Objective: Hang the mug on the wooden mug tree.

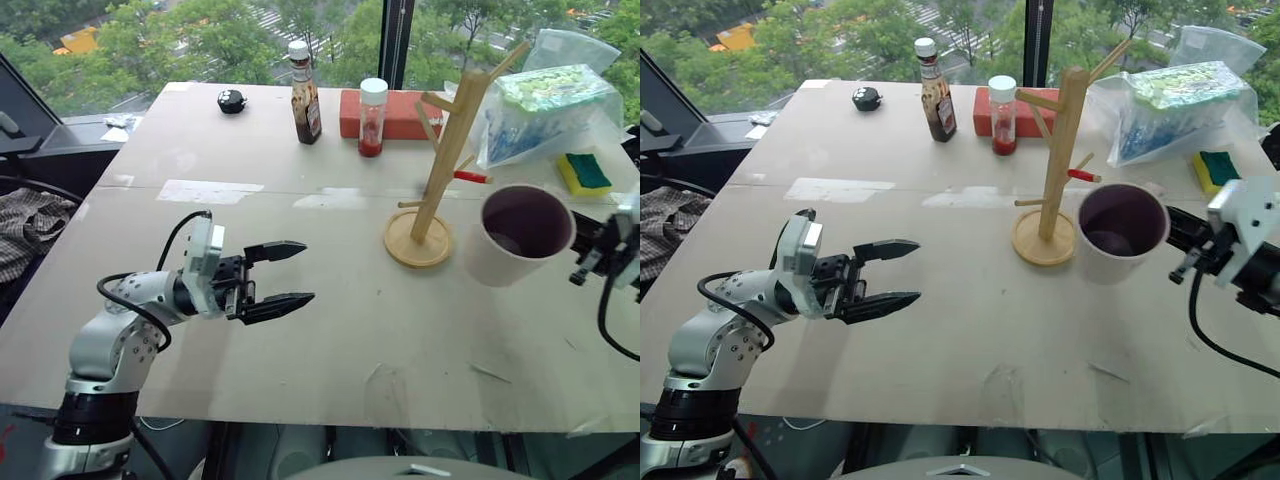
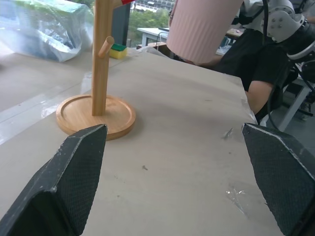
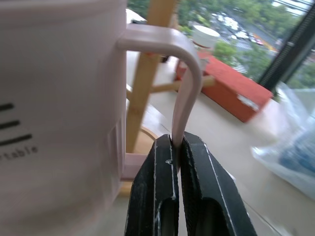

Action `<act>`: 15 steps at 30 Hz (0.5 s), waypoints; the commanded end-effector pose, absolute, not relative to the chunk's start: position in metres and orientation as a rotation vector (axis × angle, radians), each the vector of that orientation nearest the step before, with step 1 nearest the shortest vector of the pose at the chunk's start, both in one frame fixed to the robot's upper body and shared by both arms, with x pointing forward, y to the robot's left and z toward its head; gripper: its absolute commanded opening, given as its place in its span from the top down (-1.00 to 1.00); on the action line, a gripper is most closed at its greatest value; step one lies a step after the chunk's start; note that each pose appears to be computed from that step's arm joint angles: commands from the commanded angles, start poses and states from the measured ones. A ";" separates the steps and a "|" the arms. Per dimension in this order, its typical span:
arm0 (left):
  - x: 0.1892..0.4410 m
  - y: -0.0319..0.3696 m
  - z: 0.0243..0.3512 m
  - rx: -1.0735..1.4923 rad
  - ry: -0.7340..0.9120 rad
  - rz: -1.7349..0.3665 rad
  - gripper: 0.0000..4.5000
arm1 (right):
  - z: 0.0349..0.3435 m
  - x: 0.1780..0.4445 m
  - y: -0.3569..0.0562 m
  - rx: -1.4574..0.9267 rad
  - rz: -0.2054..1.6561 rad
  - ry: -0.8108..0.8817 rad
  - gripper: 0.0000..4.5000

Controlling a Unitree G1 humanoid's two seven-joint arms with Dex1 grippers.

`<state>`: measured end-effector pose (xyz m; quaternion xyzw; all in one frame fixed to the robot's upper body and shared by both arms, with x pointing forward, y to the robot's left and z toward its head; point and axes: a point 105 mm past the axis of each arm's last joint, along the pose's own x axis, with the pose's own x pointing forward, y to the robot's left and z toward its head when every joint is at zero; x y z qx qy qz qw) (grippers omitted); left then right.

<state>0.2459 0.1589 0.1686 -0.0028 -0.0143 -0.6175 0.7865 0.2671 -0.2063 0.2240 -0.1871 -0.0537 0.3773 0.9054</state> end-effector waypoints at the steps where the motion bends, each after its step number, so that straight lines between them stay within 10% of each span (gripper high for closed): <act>1: 0.240 0.162 0.180 0.033 -0.079 -1.327 -1.00 | 0.236 0.275 -0.199 -0.405 0.825 -0.137 0.98; 15: 0.225 0.167 0.180 0.029 -0.091 -1.252 -1.00 | 0.248 0.307 -0.161 -0.448 0.964 -0.109 0.98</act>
